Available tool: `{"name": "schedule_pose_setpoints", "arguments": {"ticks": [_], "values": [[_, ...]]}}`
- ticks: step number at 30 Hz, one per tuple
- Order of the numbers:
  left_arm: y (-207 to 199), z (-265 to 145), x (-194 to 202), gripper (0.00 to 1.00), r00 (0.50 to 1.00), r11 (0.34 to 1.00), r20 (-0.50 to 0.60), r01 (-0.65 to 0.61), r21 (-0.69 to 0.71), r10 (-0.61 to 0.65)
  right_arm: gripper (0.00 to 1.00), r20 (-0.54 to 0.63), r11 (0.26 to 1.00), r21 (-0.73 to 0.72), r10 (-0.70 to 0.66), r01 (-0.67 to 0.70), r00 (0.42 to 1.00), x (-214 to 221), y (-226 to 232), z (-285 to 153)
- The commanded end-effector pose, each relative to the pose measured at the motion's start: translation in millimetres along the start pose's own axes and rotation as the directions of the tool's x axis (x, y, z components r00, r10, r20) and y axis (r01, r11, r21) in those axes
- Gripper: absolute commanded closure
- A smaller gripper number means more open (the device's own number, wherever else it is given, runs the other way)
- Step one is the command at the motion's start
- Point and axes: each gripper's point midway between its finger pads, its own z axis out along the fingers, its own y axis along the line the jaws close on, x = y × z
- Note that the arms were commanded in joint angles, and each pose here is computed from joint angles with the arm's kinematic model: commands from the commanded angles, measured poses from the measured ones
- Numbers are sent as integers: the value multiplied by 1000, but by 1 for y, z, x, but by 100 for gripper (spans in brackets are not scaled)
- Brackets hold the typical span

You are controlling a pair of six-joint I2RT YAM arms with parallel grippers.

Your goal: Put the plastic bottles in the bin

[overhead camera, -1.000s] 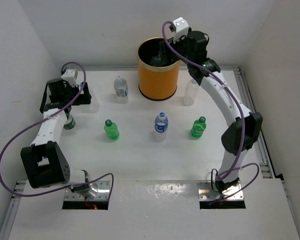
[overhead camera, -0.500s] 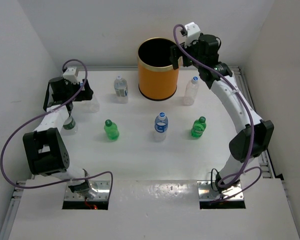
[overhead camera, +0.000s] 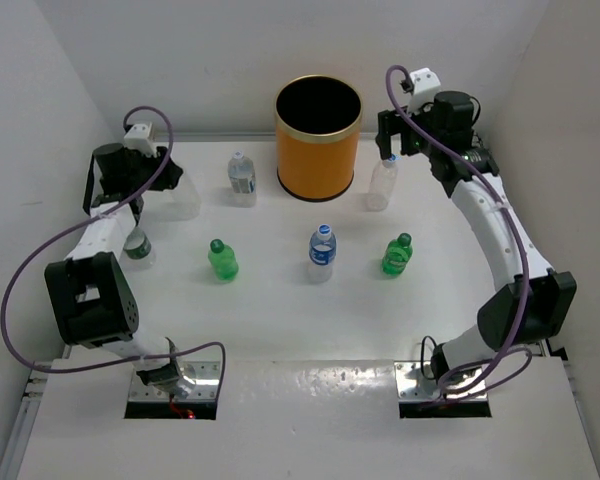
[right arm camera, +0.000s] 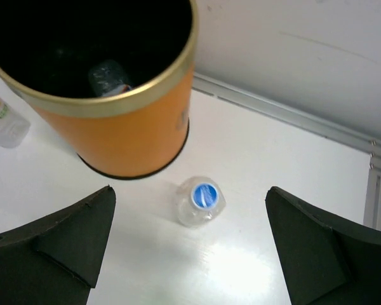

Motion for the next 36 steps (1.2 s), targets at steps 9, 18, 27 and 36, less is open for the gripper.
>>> {"name": "schedule_pose_setpoints", "arguments": {"ticks": [9, 18, 27, 36], "values": [[-74, -77, -222, 91, 885, 974, 441, -209, 86, 151, 0, -41, 989, 72, 129, -125, 991, 45, -33, -52], [-177, -37, -287, 94, 826, 893, 562, -221, 393, -43, 0, -73, 986, 66, 156, -151, 985, 73, -32, -41], [-276, 33, -289, 94, 822, 839, 569, -306, 449, -4, 0, -117, 982, 93, 174, -164, 978, 90, -40, -20], [-292, 81, -239, 1, 881, 860, 470, -284, 424, 58, 0, -132, 981, 131, 163, -146, 978, 106, -51, -2]]}}
